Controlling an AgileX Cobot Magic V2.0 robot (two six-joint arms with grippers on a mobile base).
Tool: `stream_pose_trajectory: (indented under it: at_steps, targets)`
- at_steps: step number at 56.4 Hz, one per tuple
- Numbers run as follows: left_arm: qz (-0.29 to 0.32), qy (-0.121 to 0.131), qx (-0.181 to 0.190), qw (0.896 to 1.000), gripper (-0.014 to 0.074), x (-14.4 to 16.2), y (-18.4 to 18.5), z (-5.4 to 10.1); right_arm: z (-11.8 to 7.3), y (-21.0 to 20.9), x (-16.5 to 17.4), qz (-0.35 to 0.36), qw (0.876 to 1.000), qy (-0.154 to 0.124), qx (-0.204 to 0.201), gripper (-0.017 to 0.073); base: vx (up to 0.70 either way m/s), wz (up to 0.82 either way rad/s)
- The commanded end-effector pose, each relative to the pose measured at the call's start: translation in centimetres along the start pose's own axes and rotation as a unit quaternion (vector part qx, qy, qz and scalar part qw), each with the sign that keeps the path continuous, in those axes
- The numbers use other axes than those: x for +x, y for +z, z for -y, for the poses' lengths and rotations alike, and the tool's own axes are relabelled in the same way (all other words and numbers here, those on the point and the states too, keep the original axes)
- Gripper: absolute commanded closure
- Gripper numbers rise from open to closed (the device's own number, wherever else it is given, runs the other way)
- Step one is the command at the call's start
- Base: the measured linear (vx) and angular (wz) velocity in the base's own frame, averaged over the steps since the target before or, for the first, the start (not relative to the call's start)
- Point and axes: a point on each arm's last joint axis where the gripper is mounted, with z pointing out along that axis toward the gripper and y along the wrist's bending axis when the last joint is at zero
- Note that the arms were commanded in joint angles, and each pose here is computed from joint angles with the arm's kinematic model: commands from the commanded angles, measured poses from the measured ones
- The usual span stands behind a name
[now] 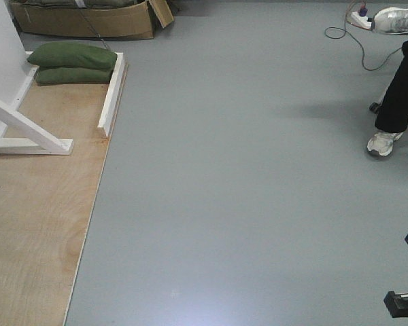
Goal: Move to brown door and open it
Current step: 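Continue driving forward and stop beside the brown door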
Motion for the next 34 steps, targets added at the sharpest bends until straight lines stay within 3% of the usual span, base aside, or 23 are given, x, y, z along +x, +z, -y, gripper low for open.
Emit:
stream_pose_trajectory:
  at_steps: [1,15,34]
  targets:
    - [0.050,-0.003,0.008,0.999,0.0597,-1.2,-0.3,0.2,0.0,-0.1,-0.7,0.046,0.999,-0.006,0.002,0.0559,0.00,0.00]
    - [0.049,-0.004,0.001,0.999,0.0597,-3.1,-0.8,0.2,0.0,-0.1,-0.7,0.046,0.999,-0.006,0.002,0.0559,0.00,0.00]
    - [0.068,-0.014,-0.037,0.997,0.0597,-13.6,-2.6,0.5,0.0,-0.1,-0.7,0.046,0.999,-0.006,0.002,0.0559,0.00,0.00]
